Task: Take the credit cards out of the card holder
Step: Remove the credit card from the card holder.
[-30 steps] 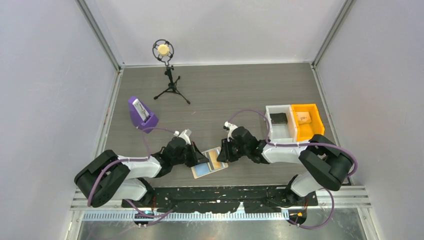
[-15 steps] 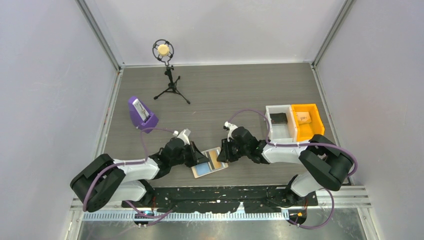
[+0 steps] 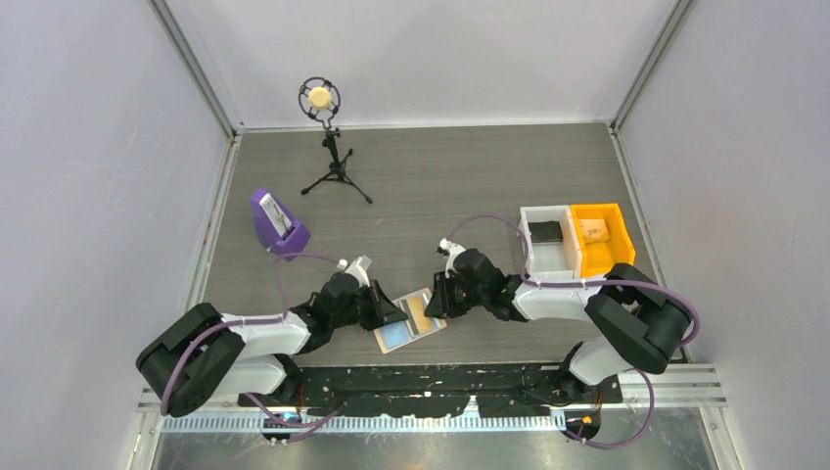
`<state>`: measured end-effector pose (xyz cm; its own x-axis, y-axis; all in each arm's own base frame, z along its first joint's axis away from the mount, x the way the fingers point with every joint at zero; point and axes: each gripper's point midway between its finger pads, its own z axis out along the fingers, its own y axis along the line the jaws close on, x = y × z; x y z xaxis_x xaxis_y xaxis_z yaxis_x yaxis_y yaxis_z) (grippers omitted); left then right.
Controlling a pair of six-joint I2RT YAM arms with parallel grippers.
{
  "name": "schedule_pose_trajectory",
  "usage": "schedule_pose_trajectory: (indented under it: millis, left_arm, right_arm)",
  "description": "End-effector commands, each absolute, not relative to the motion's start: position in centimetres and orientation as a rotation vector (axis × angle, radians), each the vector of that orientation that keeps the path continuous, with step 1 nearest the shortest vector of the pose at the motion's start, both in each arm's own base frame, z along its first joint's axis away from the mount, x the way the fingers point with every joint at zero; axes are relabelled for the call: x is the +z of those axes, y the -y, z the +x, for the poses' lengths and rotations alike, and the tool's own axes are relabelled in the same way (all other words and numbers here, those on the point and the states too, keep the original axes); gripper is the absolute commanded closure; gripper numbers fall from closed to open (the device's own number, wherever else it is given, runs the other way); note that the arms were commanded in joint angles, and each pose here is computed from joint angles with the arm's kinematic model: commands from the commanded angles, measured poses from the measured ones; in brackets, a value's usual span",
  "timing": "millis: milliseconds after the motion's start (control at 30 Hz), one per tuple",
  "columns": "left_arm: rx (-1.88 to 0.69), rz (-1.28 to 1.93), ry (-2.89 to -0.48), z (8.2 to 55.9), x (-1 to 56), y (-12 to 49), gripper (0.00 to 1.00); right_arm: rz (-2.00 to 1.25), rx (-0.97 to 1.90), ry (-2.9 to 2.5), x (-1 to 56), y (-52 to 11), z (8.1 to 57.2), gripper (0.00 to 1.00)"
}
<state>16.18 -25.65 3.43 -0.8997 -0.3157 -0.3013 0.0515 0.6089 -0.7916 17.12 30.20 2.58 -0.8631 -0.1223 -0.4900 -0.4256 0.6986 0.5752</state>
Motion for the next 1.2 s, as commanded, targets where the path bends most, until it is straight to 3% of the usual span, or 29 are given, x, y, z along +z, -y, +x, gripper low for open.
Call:
schedule_pose_trajectory:
  millis: [0, 133, 233, 333, 1167]
  left_arm:
    - [-1.255, -0.172, -2.366, 16.3, 4.6, 26.0, 1.0]
    - [-1.243, -0.172, -2.37, 16.3, 4.5, 25.9, 1.0]
    - [-1.221, -0.175, -2.375, 16.3, 4.4, 25.6, 0.87]
    - [-1.215, -0.168, -2.373, 16.3, 4.5, 25.4, 1.0]
    - [-1.078, -0.242, -2.413, 15.9, 3.3, 22.8, 1.0]
  right_arm:
    - [-0.418, 0.917, -2.556, 1.0, -28.8, 16.3, 0.77]
    - [-0.419, 0.92, -2.557, 1.0, -28.8, 16.3, 0.77]
    - [-0.418, 0.921, -2.557, 1.0, -28.8, 16.3, 0.77]
    - [-0.421, 0.916, -2.561, 0.9, -28.7, 16.3, 0.77]
    - [-0.437, 0.914, -2.539, 1.6, -29.0, 16.7, 0.78]
